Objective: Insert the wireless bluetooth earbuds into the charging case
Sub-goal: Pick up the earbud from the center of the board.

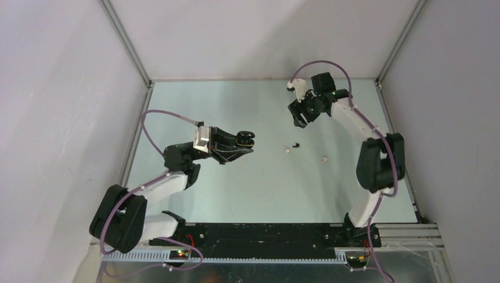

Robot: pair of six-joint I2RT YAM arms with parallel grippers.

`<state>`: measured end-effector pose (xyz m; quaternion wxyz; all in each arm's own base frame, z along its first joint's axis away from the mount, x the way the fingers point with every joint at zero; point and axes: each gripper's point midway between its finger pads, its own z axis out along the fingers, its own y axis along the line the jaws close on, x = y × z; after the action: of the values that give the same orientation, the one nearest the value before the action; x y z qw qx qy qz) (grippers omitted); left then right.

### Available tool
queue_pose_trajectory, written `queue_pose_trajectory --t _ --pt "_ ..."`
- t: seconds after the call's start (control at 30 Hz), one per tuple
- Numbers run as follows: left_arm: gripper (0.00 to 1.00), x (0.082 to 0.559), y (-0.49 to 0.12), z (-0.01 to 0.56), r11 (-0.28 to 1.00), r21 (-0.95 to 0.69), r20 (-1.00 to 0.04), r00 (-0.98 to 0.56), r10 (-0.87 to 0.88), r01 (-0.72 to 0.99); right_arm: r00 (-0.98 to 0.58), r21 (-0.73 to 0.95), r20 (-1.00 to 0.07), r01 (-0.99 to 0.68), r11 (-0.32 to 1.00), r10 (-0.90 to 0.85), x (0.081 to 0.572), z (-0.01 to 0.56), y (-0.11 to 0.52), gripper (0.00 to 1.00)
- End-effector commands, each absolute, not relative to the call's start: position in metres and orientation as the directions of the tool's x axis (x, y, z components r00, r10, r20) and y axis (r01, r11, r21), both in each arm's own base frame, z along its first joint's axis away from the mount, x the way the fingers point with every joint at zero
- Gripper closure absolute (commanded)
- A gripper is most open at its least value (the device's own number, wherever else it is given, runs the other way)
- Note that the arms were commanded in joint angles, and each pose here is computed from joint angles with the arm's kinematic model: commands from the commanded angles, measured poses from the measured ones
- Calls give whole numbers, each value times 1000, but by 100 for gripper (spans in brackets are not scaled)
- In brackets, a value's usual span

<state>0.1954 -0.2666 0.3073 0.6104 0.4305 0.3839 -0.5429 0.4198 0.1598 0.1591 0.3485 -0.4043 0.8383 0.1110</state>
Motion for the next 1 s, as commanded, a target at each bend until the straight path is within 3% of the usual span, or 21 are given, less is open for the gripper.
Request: queue_pose_trajectory --t 0.0,0.47,0.97 --pt "100 192 -268 316 38 179 -919 181 -349 983 -640 76 -605 -638 766 -473 433 135 146 31" --pt "100 191 -272 314 26 173 -922 171 -346 985 -818 298 -344 -560 773 -461 405 55 147 46" --pt "100 189 -273 312 16 180 -924 175 -341 983 -892 468 -222 -451 760 -393 392 42 158 55"
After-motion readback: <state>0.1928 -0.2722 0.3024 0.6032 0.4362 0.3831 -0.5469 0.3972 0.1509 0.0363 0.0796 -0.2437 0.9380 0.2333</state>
